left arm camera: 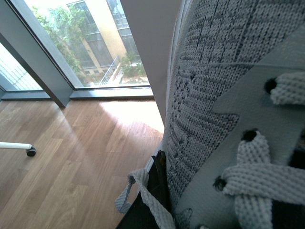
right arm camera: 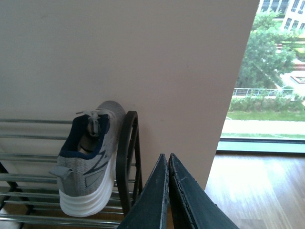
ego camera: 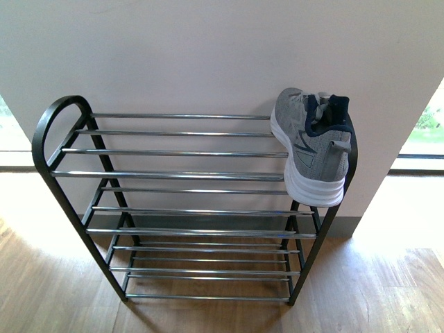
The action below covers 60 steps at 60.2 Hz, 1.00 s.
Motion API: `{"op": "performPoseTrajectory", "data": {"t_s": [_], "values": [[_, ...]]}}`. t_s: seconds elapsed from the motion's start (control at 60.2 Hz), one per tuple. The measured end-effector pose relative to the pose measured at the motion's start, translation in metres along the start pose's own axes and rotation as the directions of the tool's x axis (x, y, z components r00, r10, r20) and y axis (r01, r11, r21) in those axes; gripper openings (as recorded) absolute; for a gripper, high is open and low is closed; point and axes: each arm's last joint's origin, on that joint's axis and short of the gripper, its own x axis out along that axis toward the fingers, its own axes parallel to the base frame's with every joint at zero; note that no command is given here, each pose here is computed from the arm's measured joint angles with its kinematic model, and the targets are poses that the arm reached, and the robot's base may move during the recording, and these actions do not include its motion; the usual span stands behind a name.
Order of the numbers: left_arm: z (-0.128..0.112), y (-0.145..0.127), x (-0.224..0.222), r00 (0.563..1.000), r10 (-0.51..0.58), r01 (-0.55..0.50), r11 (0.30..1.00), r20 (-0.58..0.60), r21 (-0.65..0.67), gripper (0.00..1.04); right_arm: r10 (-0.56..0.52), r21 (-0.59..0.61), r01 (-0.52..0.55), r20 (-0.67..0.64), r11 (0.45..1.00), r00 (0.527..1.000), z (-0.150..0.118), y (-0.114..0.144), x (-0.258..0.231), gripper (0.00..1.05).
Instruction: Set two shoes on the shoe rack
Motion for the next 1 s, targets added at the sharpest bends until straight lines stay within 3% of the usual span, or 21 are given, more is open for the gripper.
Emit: {"op": "performPoseTrajectory", "data": {"t_s": [0.481,0.996], "values": [[0.000,0.000,0.000,1.000,0.000,0.000,1.000,0.000,0.000,0.02,-0.010,0.000,0.010,-0.005,1.000,1.000,-0.019,-0.002,-0.036,0.01],[0.000,0.000,0.000,1.000,0.000,0.000,1.000,0.000,0.000,0.02,-0.009,-0.001,0.009,0.029,1.000,1.000,-0.010,-0.002,-0.058,0.01]]}}
